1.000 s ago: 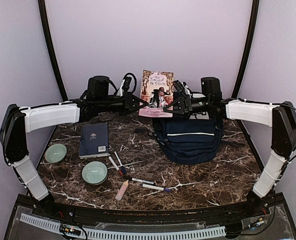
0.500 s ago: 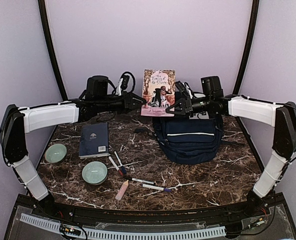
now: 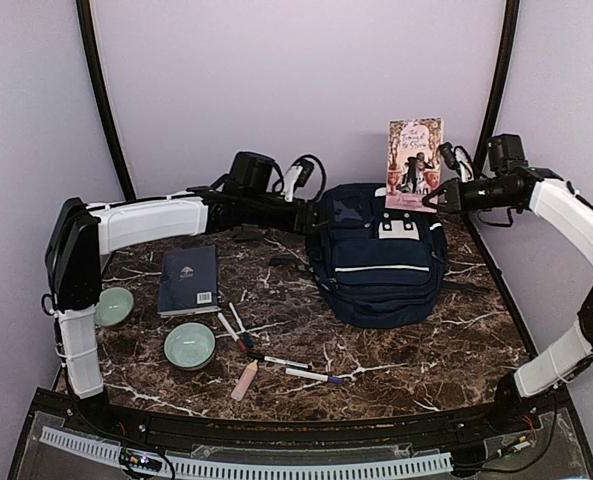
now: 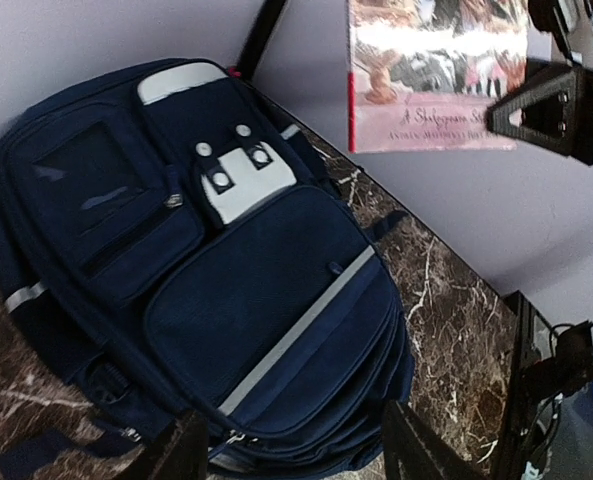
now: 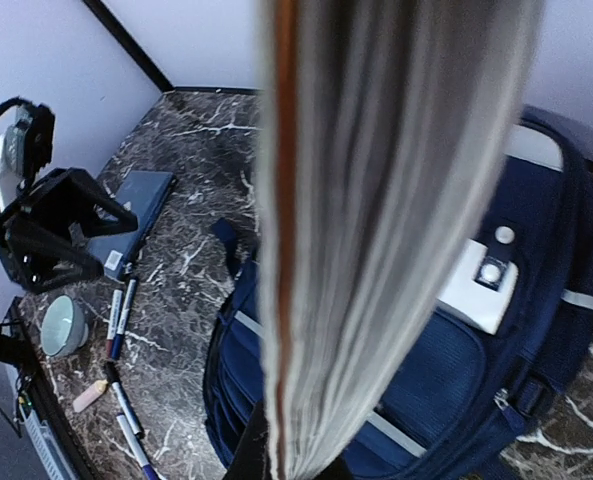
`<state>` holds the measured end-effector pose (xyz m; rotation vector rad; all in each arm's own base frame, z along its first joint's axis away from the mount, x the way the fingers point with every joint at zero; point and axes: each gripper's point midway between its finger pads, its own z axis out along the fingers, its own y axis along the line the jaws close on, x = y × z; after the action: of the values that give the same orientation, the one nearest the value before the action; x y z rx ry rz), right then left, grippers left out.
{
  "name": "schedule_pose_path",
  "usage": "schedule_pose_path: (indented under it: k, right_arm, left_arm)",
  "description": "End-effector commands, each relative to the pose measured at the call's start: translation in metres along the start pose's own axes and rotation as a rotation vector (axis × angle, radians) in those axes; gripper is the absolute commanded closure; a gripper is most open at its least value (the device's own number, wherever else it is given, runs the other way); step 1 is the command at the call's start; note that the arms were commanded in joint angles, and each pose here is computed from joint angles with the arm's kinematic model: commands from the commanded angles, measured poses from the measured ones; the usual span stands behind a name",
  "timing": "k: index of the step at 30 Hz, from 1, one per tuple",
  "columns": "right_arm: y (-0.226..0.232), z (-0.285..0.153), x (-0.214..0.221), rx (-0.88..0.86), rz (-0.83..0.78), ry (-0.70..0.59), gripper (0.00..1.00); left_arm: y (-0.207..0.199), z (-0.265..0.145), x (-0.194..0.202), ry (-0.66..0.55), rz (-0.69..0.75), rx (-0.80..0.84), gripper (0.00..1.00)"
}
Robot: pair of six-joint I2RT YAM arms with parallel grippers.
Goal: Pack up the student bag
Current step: Pass from the left arm to the right, then pick up the largest pocket of the bag from the student bag.
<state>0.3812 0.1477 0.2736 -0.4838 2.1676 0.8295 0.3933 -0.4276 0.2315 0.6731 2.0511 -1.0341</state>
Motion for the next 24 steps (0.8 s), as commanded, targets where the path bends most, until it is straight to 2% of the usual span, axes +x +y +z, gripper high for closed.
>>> schedule_pose_path:
  k: [1, 5, 11, 16, 20, 24]
  right_arm:
    - [-0.031, -0.037, 0.022, 0.159, -0.046, 0.014, 1.0]
    - [-0.052, -0.064, 0.038, 0.212, 0.008, 0.006, 1.0]
    - [-0.071, -0.081, 0.064, 0.243, 0.074, 0.009, 1.0]
    - [-0.074, -0.078, 0.075, 0.216, 0.115, 0.013, 1.0]
    - [-0.074, -0.074, 0.079, 0.194, 0.13, 0.02, 1.0]
    - [-0.074, -0.071, 0.086, 0.186, 0.135, 0.029, 1.0]
  left_arm:
    - [-0.051, 0.033, 0.025, 0.101, 0.334, 0.048, 0.39]
    - [-0.098, 0.064, 0.064, 0.178, 0.537, 0.157, 0.41]
    - [-0.124, 0.098, 0.106, 0.246, 0.625, 0.196, 0.36]
    - [-0.113, 0.121, 0.125, 0.297, 0.668, 0.088, 0.3]
    - [-0.092, 0.138, 0.126, 0.323, 0.672, -0.016, 0.3]
    - [-0.082, 0.149, 0.13, 0.33, 0.697, -0.048, 0.3]
